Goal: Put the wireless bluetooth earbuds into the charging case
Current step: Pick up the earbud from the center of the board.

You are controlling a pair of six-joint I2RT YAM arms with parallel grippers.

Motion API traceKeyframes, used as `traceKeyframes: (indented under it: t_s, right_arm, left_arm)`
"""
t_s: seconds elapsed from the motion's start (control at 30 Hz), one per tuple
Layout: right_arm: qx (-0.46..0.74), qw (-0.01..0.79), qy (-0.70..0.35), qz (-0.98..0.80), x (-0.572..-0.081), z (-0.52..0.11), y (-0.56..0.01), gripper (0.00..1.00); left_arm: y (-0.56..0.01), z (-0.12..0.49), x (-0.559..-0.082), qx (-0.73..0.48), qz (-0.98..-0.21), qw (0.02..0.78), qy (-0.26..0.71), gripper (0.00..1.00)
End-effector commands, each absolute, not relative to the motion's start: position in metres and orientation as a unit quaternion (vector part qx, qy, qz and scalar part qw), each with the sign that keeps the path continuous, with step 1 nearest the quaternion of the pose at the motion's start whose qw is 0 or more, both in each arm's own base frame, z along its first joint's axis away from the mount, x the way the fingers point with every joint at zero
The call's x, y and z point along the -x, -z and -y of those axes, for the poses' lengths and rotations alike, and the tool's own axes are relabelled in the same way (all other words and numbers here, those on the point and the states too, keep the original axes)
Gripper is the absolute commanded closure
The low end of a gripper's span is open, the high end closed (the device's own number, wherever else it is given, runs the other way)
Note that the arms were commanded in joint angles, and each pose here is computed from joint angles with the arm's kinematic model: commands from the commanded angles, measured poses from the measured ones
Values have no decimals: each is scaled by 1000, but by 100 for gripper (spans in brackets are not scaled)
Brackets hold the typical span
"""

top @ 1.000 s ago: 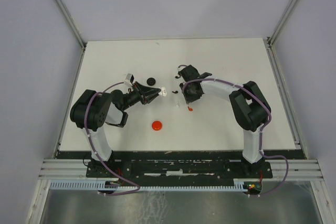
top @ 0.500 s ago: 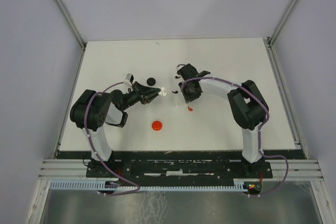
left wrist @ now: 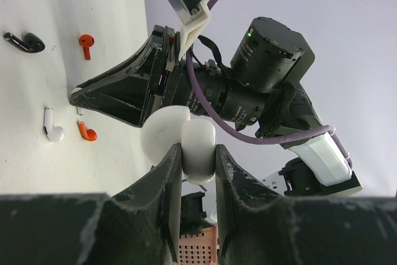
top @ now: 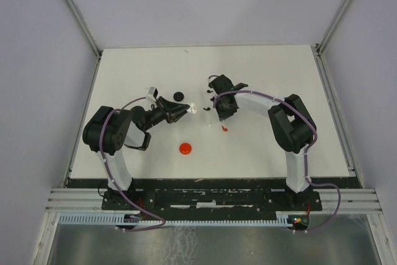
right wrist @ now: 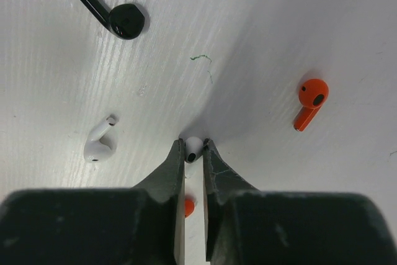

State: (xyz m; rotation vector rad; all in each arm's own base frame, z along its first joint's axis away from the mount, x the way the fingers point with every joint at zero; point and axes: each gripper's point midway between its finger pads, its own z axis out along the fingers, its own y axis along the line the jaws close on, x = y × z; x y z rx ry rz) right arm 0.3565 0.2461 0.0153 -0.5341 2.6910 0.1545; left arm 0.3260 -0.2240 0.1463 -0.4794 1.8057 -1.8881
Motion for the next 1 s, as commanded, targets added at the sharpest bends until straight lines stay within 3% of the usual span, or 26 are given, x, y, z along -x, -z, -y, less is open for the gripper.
traceKeyframes:
  t_s: [0.0, 0.17, 0.43, 0.77, 0.97]
  right_arm:
    - [202, 197, -40, -959, -360, -245, -14, 92]
    - [215, 304, -71, -925, -386, -258, -68, 99]
    - [253, 514, -192, -797, -392, -287, -179, 98]
    - [324, 638, -251, -651, -357, -293, -216, 98]
    - [342, 664, -269, -608, -343, -297, -228, 98]
  left_arm:
    - [-191, 222, -316, 99, -613, 299, 725, 97]
    - [-192, 222, -316, 101, -612, 298, 726, 97]
    - [-194, 225, -317, 109, -609, 283, 733, 97]
    - [-206, 242, -316, 114, -598, 235, 758, 97]
    - [-206, 254, -316, 126, -600, 198, 765, 97]
